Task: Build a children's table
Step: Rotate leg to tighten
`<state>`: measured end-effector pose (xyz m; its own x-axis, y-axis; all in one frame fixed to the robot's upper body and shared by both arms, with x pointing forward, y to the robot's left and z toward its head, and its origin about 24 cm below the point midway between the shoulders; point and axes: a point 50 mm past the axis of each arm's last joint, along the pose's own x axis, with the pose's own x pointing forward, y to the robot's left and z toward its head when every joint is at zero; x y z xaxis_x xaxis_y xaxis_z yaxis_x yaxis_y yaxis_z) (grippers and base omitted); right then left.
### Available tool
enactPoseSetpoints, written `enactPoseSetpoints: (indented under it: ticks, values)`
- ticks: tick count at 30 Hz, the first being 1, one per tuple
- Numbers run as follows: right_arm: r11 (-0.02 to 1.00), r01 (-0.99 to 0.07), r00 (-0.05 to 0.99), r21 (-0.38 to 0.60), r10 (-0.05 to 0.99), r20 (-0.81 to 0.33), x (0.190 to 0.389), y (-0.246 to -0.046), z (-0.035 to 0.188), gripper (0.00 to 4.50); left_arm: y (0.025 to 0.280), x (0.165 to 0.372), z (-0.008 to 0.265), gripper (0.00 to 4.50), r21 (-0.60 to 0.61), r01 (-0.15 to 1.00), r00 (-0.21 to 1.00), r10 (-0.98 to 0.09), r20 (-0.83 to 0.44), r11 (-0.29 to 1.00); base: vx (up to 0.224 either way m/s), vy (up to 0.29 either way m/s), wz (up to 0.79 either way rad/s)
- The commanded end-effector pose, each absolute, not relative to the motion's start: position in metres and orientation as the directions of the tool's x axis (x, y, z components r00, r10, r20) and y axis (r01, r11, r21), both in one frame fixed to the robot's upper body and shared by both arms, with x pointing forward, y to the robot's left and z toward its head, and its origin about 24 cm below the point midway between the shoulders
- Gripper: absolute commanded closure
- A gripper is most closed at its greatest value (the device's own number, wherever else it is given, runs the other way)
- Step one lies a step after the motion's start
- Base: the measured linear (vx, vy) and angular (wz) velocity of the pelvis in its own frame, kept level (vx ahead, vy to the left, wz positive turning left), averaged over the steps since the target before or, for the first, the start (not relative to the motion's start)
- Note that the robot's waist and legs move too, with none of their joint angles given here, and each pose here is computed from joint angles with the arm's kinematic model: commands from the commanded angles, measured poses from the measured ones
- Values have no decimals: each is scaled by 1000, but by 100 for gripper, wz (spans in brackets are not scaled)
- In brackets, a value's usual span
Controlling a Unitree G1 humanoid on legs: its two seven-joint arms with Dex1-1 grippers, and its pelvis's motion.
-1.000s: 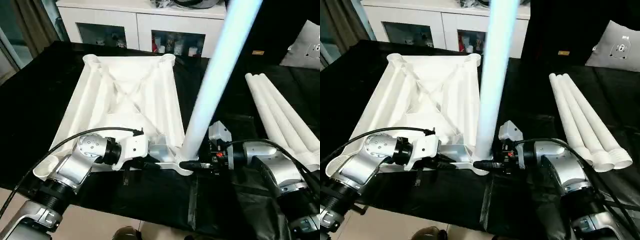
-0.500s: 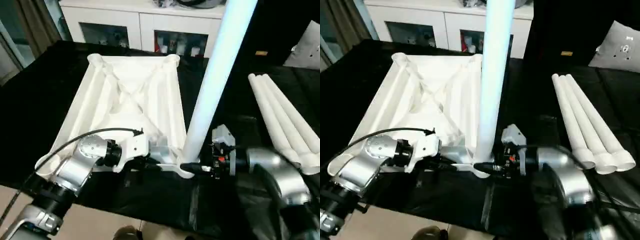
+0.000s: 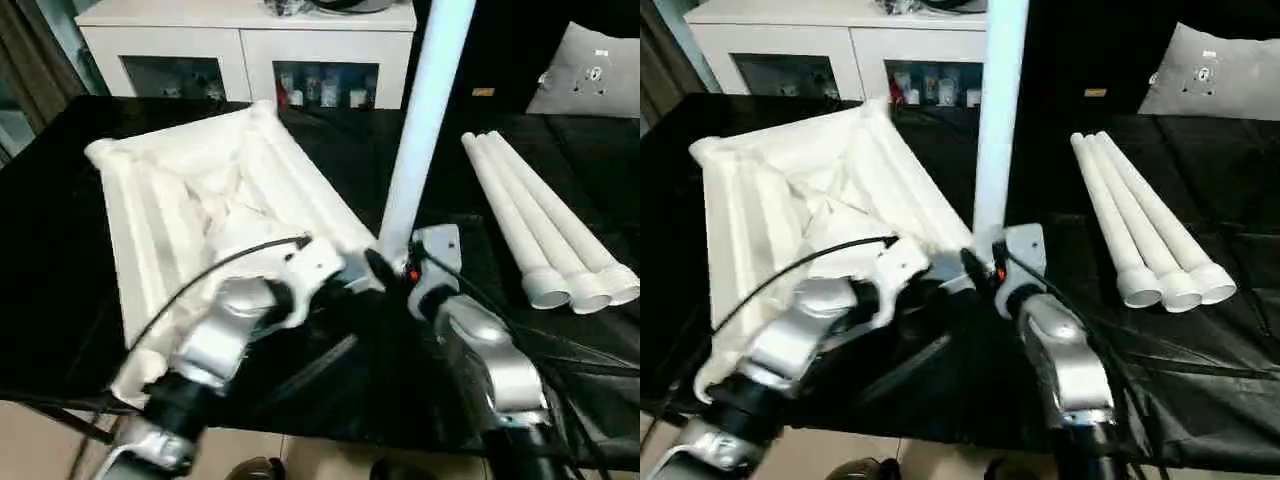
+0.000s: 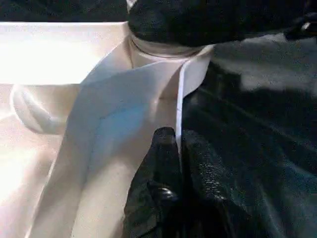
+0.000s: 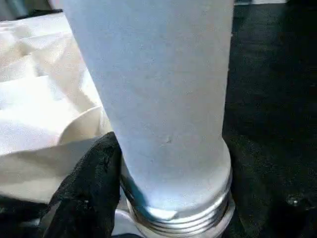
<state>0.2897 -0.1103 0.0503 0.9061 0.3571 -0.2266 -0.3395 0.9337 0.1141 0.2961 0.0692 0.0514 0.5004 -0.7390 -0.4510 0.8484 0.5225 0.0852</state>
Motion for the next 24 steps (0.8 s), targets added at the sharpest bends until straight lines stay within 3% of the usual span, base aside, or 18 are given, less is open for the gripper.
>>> enactPoseSetpoints:
  ticks: [1,10,15,18,20,24]
  values:
    - [848,-480,804,225,528,-272,273,-66,36,122,46,296,64,450,98,845,520,-768,-375,525,0,0,0]
    - [891,-431,867,139,452,-208,274,-108,41,28,75,288,51,450,105,898,427,-785,-450,428,0,0,0]
    - [818,-569,805,88,576,-142,271,-136,54,5,96,287,50,450,125,935,350,-802,-484,333,0,0,0]
    - [775,-629,766,70,632,-117,271,-142,60,5,101,288,51,450,138,944,327,-805,-496,299,0,0,0]
    - [648,-761,638,35,757,-140,267,-152,66,5,113,289,50,450,189,960,278,-789,-548,207,0,0,0]
    - [524,-851,513,23,841,-170,267,-157,70,5,121,289,52,450,173,975,213,-802,-558,139,0,0,0]
